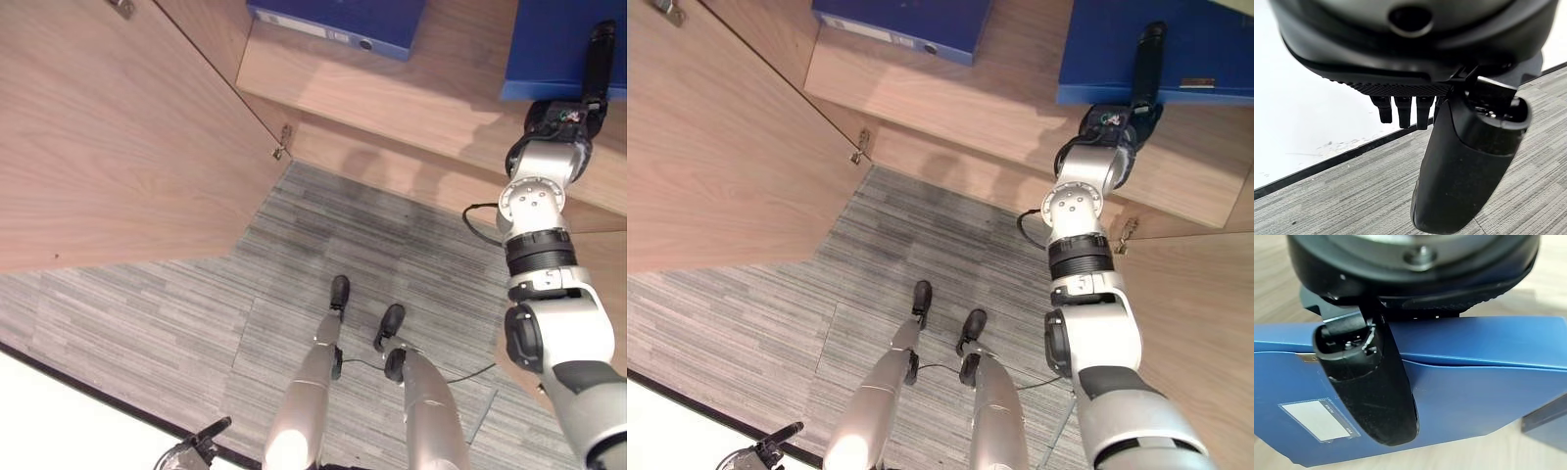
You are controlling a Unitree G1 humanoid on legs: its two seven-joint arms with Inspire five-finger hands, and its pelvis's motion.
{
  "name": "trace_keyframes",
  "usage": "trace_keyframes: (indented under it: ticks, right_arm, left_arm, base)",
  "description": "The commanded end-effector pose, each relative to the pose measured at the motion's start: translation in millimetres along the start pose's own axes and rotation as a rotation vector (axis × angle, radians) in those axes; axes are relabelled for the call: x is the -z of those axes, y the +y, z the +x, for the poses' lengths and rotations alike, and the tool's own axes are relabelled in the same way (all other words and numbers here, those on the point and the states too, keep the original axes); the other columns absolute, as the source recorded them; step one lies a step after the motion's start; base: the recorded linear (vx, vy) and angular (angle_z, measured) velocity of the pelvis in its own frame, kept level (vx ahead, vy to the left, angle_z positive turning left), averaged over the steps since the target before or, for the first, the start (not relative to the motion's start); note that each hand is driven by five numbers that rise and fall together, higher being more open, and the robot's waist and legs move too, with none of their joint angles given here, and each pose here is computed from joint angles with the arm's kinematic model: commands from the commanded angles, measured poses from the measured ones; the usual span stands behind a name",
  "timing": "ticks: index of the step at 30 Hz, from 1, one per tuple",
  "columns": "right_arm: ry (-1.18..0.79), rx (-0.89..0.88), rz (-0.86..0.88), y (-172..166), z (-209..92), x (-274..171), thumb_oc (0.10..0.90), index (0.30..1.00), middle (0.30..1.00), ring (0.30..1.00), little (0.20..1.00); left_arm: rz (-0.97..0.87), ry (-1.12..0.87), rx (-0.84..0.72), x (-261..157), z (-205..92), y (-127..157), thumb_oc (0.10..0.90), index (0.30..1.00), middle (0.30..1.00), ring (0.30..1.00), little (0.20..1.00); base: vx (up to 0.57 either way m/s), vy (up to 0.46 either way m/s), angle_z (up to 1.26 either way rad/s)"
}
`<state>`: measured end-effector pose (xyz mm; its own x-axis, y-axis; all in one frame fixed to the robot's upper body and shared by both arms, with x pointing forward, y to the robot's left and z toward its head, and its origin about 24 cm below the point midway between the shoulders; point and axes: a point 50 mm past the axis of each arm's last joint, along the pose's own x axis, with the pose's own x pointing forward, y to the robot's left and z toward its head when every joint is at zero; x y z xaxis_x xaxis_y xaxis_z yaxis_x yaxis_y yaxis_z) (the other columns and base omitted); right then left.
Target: Put the empty folder in the office cabinet
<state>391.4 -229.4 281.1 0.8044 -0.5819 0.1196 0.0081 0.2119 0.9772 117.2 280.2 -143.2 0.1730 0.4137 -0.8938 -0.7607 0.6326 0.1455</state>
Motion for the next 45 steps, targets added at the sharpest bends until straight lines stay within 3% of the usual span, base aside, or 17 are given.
trace_keyframes:
  ticks: [1, 7, 8, 15, 20, 25, 37, 45]
  right_arm:
    - [-0.135, -0.305, -0.034, 79.8, -10.2, -24.4, 0.4, 0.3, 0.3, 0.3, 0.3]
    - [-0.147, -0.27, 0.001, 86.2, -7.5, -28.0, 0.4, 0.3, 0.3, 0.3, 0.3]
    - [-0.149, -0.27, -0.002, 86.8, -7.3, -28.6, 0.8, 0.9, 0.9, 0.9, 0.9]
    - [-0.138, -0.302, -0.089, 82.6, -1.9, -30.9, 0.8, 0.9, 0.9, 0.9, 0.9]
    - [-0.054, -0.353, -0.368, 67.1, 9.6, -25.0, 0.8, 0.9, 0.9, 0.9, 0.9]
    - [0.106, -0.402, -0.757, 41.5, 17.6, -6.8, 0.8, 0.9, 0.9, 0.9, 0.9]
    - [0.351, -0.612, -1.16, 21.9, 11.3, 16.3, 0.8, 0.9, 0.9, 0.9, 0.9]
    - [0.417, -0.627, -1.207, 10.4, 9.1, 22.3, 0.8, 0.9, 0.9, 0.9, 0.9]
  left_arm:
    - [0.096, 0.026, -0.206, 11.0, 2.4, 64.4, 0.8, 0.9, 0.9, 0.9, 0.9]
    - [0.134, -0.022, -0.18, 1.7, 2.6, 53.9, 0.8, 0.9, 0.9, 0.9, 0.9]
    - [0.134, -0.024, -0.18, 0.7, 2.6, 52.9, 0.8, 0.9, 0.9, 0.9, 0.9]
    - [0.144, -0.014, -0.177, 1.9, 2.7, 55.0, 0.8, 0.9, 0.9, 0.9, 0.9]
    - [0.129, -0.018, -0.162, 1.7, 2.8, 63.1, 0.8, 0.9, 0.9, 0.9, 0.9]
    - [0.136, -0.039, -0.13, -5.6, 2.9, 67.2, 0.8, 0.9, 0.9, 0.9, 0.9]
    - [0.18, -0.068, -0.057, -25.7, 2.5, 65.4, 0.8, 0.9, 0.9, 0.9, 0.9]
    - [0.19, -0.074, -0.033, -28.6, 2.4, 63.1, 0.8, 0.9, 0.9, 0.9, 0.9]
  base:
    - [0.02, -0.039, 0.11]
    - [0.01, -0.026, 0.08]
    - [0.0, -0.019, 0.06]
    - [0.0, -0.029, 0.06]
    - [-0.01, -0.041, 0.08]
    - [-0.03, -0.042, 0.01]
    - [-0.01, -0.023, -0.02]
    - [0.0, 0.0, 0.0]
